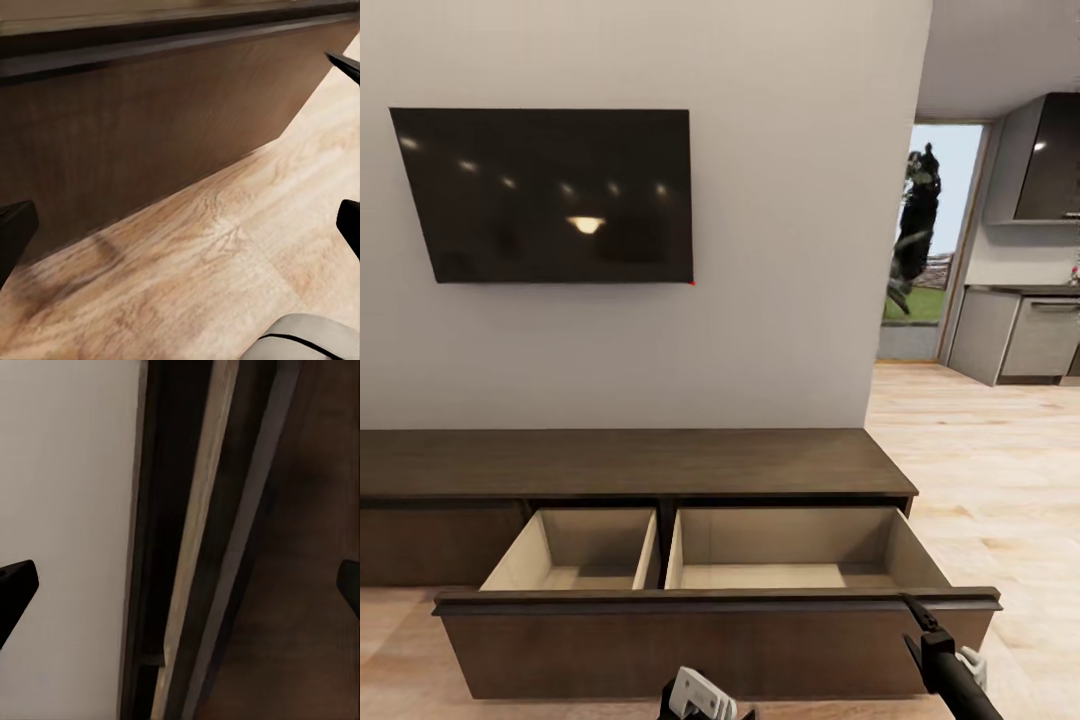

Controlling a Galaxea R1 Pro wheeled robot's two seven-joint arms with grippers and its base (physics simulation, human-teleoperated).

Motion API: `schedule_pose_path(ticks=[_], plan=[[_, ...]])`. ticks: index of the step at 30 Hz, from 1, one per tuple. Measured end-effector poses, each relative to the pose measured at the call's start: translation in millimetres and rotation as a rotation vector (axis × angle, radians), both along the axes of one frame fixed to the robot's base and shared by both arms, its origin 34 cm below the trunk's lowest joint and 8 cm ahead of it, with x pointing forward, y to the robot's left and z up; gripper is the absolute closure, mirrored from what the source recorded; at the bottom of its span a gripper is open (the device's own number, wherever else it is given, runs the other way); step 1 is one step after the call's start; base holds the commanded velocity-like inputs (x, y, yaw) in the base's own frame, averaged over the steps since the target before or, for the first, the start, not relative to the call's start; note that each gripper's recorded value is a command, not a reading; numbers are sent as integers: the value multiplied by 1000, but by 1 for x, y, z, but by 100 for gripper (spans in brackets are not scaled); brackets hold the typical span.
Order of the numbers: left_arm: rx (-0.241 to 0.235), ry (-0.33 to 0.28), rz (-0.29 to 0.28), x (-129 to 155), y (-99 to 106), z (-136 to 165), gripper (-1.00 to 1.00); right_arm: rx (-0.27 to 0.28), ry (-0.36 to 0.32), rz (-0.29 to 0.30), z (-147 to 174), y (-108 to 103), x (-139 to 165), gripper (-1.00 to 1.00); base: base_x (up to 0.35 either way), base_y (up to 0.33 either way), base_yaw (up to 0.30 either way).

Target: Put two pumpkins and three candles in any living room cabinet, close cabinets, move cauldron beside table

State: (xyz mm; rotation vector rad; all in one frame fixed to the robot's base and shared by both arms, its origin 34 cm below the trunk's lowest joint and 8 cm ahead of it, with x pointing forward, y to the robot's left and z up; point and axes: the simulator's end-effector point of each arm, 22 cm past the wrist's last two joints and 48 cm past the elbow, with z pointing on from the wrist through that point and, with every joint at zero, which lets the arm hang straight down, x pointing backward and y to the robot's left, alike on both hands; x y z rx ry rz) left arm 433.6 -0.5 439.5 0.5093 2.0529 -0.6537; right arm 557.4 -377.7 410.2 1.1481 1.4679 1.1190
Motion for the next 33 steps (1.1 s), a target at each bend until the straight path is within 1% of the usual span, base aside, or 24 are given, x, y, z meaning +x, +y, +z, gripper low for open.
schedule_pose_path(ticks=[1, 4, 9, 12, 16, 22, 33], plan=[[0, -3, 0, 0, 0, 1, -100, -4, 7, -2, -1, -2, -2, -100, 0, 0, 0], [2, -10, -1, 0, 0, 3, -100, -35, 65, -18, -16, -24, -22, -100, 0, 0, 0], [3, -18, -2, 1, 0, 11, -100, -68, 123, -34, -26, -54, -52, -100, 0, 0, 0], [3, -16, -3, 3, 0, 17, -100, -84, 149, -35, -27, -64, -64, -100, 0, 0, 0], [3, -15, -3, 5, 0, 26, -100, -103, 173, -16, -26, -66, -71, -100, 0, 0, 0], [3, -14, -3, 9, 0, 39, -100, -111, 192, -7, -19, -66, -76, -100, 0, 0, 0], [4, -14, -2, 15, 1, 64, -100, -118, 197, -11, 4, -67, -73, -100, 0, 0, 0]])
